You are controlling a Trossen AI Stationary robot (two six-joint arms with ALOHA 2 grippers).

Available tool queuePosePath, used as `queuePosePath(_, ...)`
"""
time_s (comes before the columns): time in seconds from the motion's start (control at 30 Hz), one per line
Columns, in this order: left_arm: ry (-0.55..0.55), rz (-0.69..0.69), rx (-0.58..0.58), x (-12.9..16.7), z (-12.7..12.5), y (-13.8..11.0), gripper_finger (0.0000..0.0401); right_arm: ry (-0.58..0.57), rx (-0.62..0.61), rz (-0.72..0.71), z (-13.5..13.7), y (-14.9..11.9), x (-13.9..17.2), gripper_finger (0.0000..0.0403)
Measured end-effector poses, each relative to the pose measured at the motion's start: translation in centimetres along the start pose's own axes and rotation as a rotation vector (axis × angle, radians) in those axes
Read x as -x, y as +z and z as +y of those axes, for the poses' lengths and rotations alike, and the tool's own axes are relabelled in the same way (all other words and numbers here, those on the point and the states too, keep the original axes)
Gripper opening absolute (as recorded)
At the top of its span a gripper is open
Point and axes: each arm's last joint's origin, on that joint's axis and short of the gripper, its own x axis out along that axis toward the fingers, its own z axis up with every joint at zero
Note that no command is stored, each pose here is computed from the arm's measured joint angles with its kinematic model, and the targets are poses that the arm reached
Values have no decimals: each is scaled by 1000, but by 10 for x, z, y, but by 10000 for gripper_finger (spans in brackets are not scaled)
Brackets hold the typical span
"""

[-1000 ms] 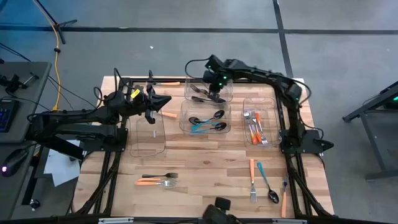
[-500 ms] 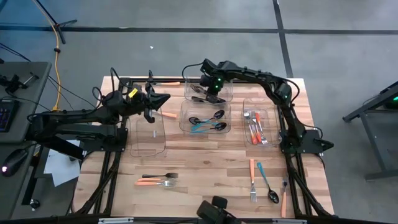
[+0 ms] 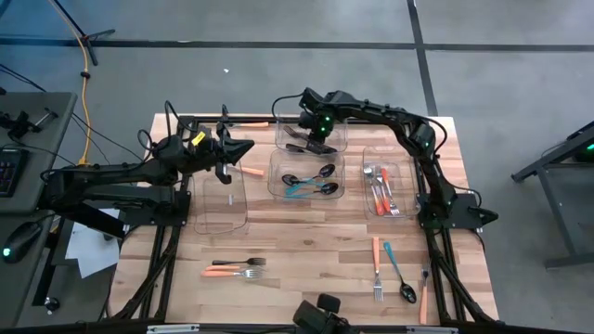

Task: Sort silverware by color (type)
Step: Put the black fork into the top transparent bin, then put the light orange fork into the bottom left transparent bin

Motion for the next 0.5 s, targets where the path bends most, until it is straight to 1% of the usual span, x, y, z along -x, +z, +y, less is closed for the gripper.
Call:
queuePosePath(0.17, 0, 0, -4, 0, 0, 0, 0, -1, 7, 5, 0, 0, 0, 119)
queuePosePath(0.27, 0, 1, -5, 0, 0, 0, 0, 4, 20, 29, 1, -1, 6, 148)
queuePosePath(0.37, 0, 1, -5, 0, 0, 0, 0, 11, 33, 57, 1, 1, 23, 166)
queuePosePath(0.5, 1, 0, -5, 0, 0, 0, 0, 50, 34, 141, 0, -2, 49, 174)
